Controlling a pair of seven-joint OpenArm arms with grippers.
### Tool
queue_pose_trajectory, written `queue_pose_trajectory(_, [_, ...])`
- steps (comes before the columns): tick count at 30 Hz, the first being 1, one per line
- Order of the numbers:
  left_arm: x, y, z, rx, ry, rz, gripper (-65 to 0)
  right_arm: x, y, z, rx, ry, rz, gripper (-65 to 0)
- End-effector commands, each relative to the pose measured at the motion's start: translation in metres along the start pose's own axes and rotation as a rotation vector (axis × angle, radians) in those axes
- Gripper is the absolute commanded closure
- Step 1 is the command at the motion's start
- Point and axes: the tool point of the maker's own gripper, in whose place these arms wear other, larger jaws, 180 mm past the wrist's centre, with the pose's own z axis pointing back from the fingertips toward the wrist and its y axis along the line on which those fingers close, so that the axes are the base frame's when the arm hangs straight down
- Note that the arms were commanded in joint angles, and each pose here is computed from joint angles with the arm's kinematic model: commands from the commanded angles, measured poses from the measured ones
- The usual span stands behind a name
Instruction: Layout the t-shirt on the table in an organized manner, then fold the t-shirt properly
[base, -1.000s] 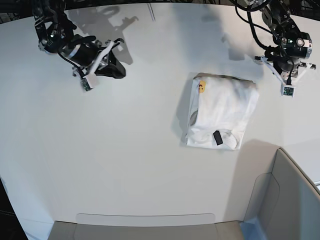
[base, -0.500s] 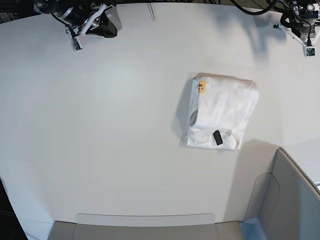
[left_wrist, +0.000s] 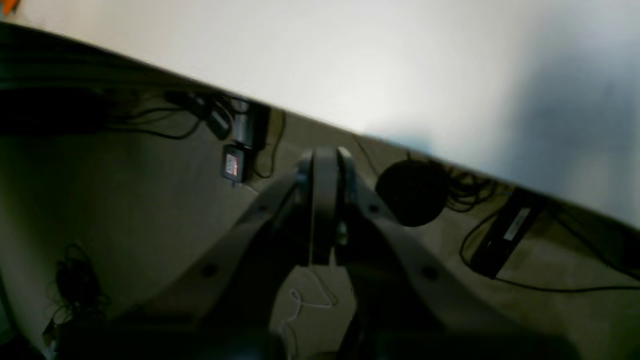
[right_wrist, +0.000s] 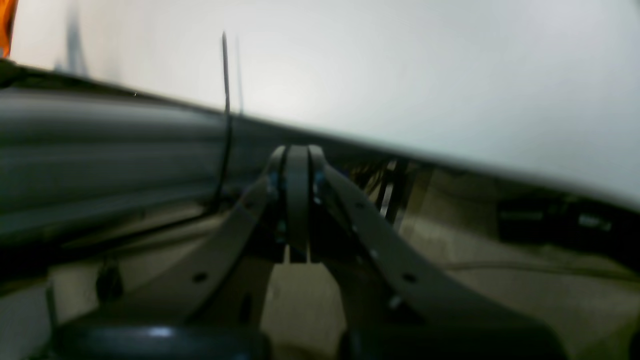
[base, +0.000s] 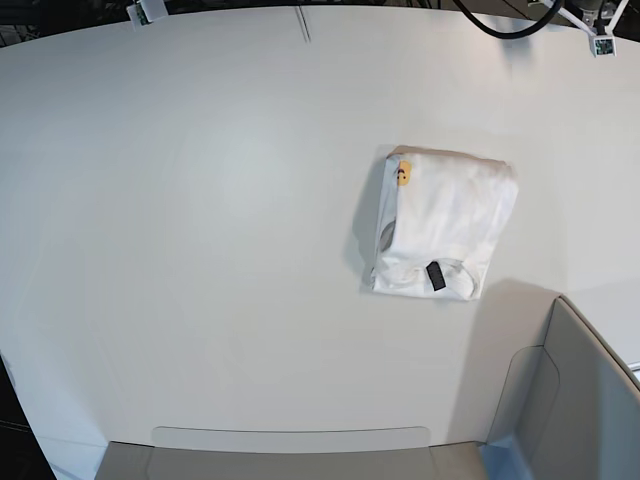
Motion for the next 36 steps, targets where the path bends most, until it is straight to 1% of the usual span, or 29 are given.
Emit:
queue_pose_trajectory(1, [-0.004,0.004,0.006,0.016,-0.009,-0.004,0.0,-0.001,0.006,0.005,0.019,-0.005,-0.006,0.0])
queue_pose_trajectory(5, [-0.030,-0.002,0.006,-0.008,0.029,0.008,0.0,-0.020,0.005,0.011,0.006,0.049,-0.024,0.0])
queue_pose_trajectory(9, [-0.062,-0.004,-0.001,-0.032,0.109,0.026,0.0,-0.047,-0.011,0.014,-0.062,0.131,0.055,0.0])
queue_pose_trajectory(11, [-0.075,-0.005,-0.003,-0.043,0.129,0.034,0.0,-0.064,-0.017,0.015,-0.092,0.166,0.058,0.0])
queue_pose_trajectory(12, [-0.084,-0.006,-0.005,-0.051,0.134,0.041,0.0,-0.071,-0.016,0.015,-0.084,0.184,0.069,0.0])
queue_pose_trajectory(14, [-0.100,-0.009,-0.010,-0.071,0.138,0.067,0.0,-0.084,-0.008,0.013,-0.036,0.206,0.081,0.0])
queue_pose_trajectory(16, [-0.119,-0.015,-0.017,-0.094,0.149,0.102,0.0,-0.099,-0.001,0.011,-0.004,0.222,0.059,0.0])
queue_pose_trajectory(17, [-0.129,-0.016,-0.018,-0.101,0.158,0.115,0.0,-0.106,-0.003,0.011,-0.002,0.235,0.051,0.0])
queue_pose_trajectory(20, [-0.158,-0.026,-0.025,-0.130,0.185,0.157,0.0,-0.127,-0.018,0.009,-0.016,0.269,0.027,0.0])
queue_pose_trajectory(23, [-0.191,-0.034,-0.030,-0.134,0.250,0.130,0.0,-0.145,-0.034,0.008,-0.026,0.310,0.008,0.0])
queue_pose_trajectory(26, [-0.207,-0.057,-0.045,-0.168,0.253,0.134,0.0,-0.159,-0.045,0.006,-0.040,0.343,-0.018,0.0])
queue_pose_trajectory(28, [-0.221,-0.063,-0.050,-0.166,0.252,0.166,0.0,-0.167,-0.057,0.007,-0.058,0.366,-0.026,0.0])
queue_pose_trajectory(33, [-0.252,-0.094,-0.063,-0.193,0.284,0.241,0.0,-0.190,-0.093,0.008,-0.121,0.431,-0.066,0.0])
queue_pose_trajectory(36, [-0.264,-0.106,-0.065,-0.191,0.283,0.285,0.0,-0.205,-0.111,0.009,-0.161,0.469,-0.048,0.0])
